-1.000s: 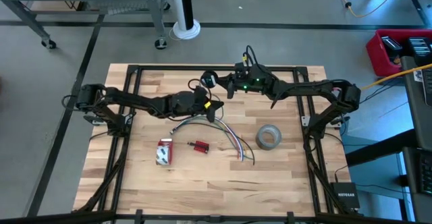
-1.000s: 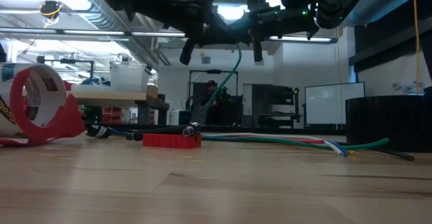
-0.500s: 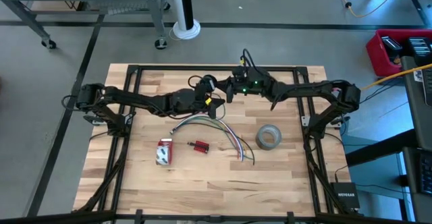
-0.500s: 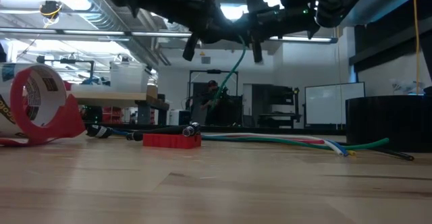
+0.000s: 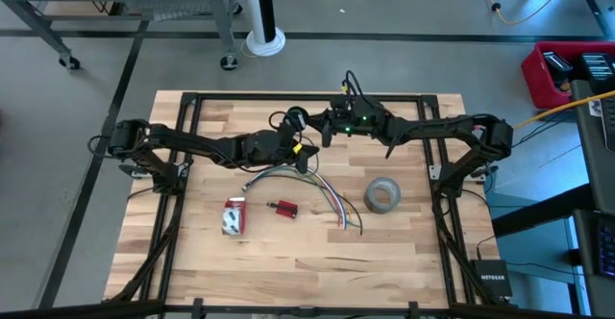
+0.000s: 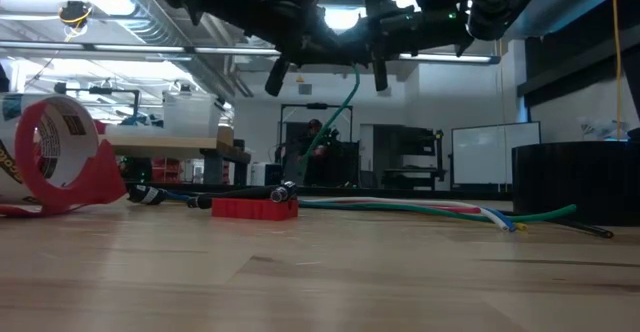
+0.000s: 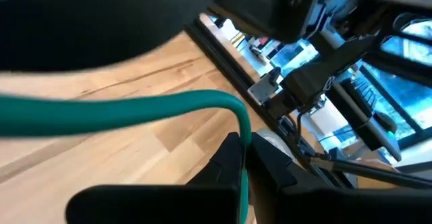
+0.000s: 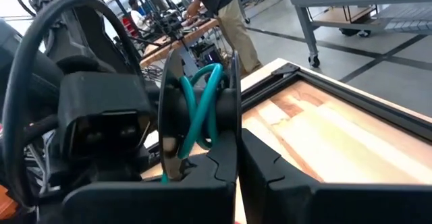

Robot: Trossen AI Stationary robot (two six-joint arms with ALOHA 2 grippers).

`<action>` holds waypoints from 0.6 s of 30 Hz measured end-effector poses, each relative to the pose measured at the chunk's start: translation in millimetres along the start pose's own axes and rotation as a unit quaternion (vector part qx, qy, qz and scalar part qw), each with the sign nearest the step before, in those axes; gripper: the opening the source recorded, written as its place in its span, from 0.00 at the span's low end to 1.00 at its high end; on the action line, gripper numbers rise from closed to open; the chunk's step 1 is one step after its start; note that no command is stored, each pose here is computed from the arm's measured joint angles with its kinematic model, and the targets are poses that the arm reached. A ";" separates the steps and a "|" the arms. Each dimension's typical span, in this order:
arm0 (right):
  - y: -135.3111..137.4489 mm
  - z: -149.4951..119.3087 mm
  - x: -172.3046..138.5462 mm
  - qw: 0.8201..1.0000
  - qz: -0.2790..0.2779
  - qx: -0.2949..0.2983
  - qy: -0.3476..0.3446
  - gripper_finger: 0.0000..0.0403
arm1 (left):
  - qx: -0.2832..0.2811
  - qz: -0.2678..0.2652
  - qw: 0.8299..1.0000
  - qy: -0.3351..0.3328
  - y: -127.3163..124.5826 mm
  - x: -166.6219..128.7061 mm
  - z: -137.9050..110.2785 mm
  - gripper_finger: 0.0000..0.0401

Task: Coil cords
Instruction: Coil the green wire onto the black spool

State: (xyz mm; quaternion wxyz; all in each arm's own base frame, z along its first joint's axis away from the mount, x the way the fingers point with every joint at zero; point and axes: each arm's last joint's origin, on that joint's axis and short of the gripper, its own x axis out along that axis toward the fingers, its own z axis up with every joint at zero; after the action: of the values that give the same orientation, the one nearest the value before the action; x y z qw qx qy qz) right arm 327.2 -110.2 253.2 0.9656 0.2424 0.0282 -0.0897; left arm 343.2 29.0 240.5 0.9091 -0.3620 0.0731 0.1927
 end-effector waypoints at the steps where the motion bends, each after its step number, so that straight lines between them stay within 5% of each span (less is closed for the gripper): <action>1: -0.2 -0.2 0.0 1.000 -0.002 0.000 0.000 0.00 | -0.001 -0.004 1.000 -0.004 -0.7 0.0 0.8 0.00; 9: -2.6 -1.8 -0.1 1.000 -0.026 -0.011 0.003 0.00 | 0.066 -0.018 0.998 -0.012 -11.8 -3.4 -6.2 0.00; 14: -4.2 -1.0 -0.2 0.998 -0.053 -0.013 -0.010 0.00 | 0.175 0.070 0.981 -0.051 -12.8 -7.2 -13.7 0.00; 18: -5.9 0.1 -0.5 0.996 -0.084 -0.014 -0.026 0.00 | 0.185 0.131 0.973 -0.040 -2.1 -7.2 -15.4 0.00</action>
State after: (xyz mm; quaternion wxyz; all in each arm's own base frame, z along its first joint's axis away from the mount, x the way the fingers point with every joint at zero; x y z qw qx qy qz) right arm 325.6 -115.2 250.6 0.9582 0.2236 0.0242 -0.1766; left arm 337.6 14.9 232.6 0.9292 -0.1668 0.1175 0.3081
